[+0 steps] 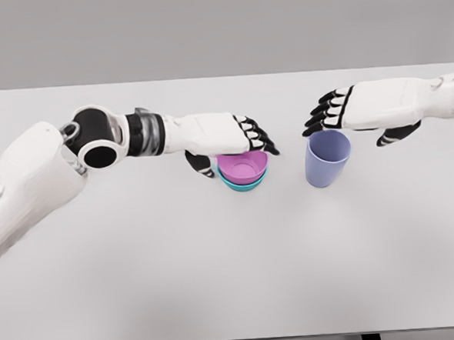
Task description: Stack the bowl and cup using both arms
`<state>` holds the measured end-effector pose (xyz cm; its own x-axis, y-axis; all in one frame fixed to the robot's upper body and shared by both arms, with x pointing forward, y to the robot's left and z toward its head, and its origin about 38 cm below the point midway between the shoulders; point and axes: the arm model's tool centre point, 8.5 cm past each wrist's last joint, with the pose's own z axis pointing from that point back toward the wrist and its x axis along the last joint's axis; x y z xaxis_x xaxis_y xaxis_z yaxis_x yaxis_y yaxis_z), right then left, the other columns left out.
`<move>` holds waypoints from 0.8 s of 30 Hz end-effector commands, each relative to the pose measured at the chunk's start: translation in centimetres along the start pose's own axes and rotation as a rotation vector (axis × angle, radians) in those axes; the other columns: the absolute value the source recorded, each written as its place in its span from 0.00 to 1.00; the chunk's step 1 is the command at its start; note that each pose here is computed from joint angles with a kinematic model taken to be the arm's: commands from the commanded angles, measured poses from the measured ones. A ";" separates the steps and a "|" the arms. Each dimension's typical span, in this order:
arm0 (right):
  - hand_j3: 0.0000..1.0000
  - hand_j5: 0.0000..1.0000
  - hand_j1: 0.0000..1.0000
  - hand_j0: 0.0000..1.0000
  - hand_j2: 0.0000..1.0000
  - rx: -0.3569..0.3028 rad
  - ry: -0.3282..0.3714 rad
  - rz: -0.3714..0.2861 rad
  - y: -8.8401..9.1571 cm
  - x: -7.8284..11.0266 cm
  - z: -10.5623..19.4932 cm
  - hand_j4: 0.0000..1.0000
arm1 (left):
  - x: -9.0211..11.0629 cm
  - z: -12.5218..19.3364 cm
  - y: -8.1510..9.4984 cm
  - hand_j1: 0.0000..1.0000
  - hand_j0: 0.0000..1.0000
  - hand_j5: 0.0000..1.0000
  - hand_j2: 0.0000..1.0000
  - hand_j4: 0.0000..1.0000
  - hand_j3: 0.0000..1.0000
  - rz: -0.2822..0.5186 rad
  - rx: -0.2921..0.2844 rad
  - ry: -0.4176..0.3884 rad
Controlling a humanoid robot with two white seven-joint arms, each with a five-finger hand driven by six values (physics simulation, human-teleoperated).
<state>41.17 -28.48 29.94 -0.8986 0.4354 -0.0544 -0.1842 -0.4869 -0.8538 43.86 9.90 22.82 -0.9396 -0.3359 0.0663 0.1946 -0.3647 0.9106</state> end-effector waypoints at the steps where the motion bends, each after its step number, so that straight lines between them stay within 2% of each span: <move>1: 1.00 1.00 1.00 1.00 1.00 0.002 -0.006 -0.003 0.1 0.1 -0.5 1.00 | 0.9 4.0 1.2 1.00 1.00 1.00 1.00 1.00 1.00 0.008 0.048 -0.041; 4: 1.00 1.00 1.00 1.00 1.00 0.020 0.013 -0.018 0.8 -0.8 -0.8 1.00 | 1.0 8.6 2.4 1.00 1.00 1.00 1.00 1.00 1.00 0.034 0.104 -0.054; 6: 1.00 1.00 1.00 1.00 1.00 0.041 0.017 -0.024 1.5 -1.0 -1.2 1.00 | 1.4 12.3 3.7 1.00 1.00 1.00 1.00 1.00 1.00 0.019 0.199 -0.154; 7: 1.00 1.00 1.00 1.00 1.00 0.047 0.019 -0.019 1.6 -1.1 -1.5 1.00 | 1.1 13.8 3.6 1.00 1.00 1.00 1.00 1.00 1.00 0.078 0.228 -0.159; 9: 1.00 1.00 1.00 1.00 1.00 0.052 0.017 -0.023 1.8 -1.2 -1.8 1.00 | 0.4 16.8 2.5 1.00 1.00 1.00 1.00 1.00 1.00 0.205 0.264 -0.155; 11: 1.00 1.00 1.00 1.00 1.00 0.052 -0.003 -0.023 1.8 -0.8 -2.6 1.00 | 0.0 18.2 0.1 1.00 1.00 1.00 1.00 1.00 1.00 0.308 0.269 -0.138; 12: 1.00 1.00 1.00 1.00 1.00 0.057 -0.010 -0.022 1.9 -0.7 -2.8 1.00 | -0.4 19.7 -0.4 1.00 1.00 1.00 1.00 1.00 1.00 0.318 0.275 -0.096; 14: 1.00 1.00 1.00 1.00 1.00 0.059 -0.006 -0.015 1.8 -0.7 -2.8 1.00 | -0.5 21.0 -1.7 1.00 1.00 1.00 1.00 1.00 1.00 0.369 0.324 -0.074; 16: 1.00 1.00 1.00 1.00 1.00 0.063 -0.010 -0.015 1.9 -0.6 -2.9 1.00 | -0.5 22.7 -3.8 1.00 1.00 1.00 1.00 1.00 1.00 0.449 0.395 -0.044; 17: 1.00 1.00 1.00 1.00 1.00 0.059 -0.018 -0.011 1.7 -0.4 -3.3 1.00 | -0.4 23.4 -4.2 1.00 1.00 1.00 1.00 1.00 1.00 0.475 0.434 -0.037; 18: 1.00 1.00 1.00 1.00 1.00 0.058 -0.020 -0.009 1.7 -0.4 -3.3 1.00 | -0.4 23.9 -4.8 1.00 1.00 1.00 1.00 1.00 1.00 0.494 0.451 -0.026; 24: 1.00 1.00 1.00 1.00 1.00 0.099 -0.028 0.000 2.7 -0.2 -4.5 1.00 | -0.6 24.0 -6.1 1.00 1.00 1.00 1.00 1.00 1.00 0.524 0.448 -0.006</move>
<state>42.54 -26.65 25.82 -0.9089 0.4153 -0.0379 -0.2180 -0.5506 -0.8058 36.21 32.82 26.33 -0.7520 -0.3611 0.5515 0.5046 0.2230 0.8341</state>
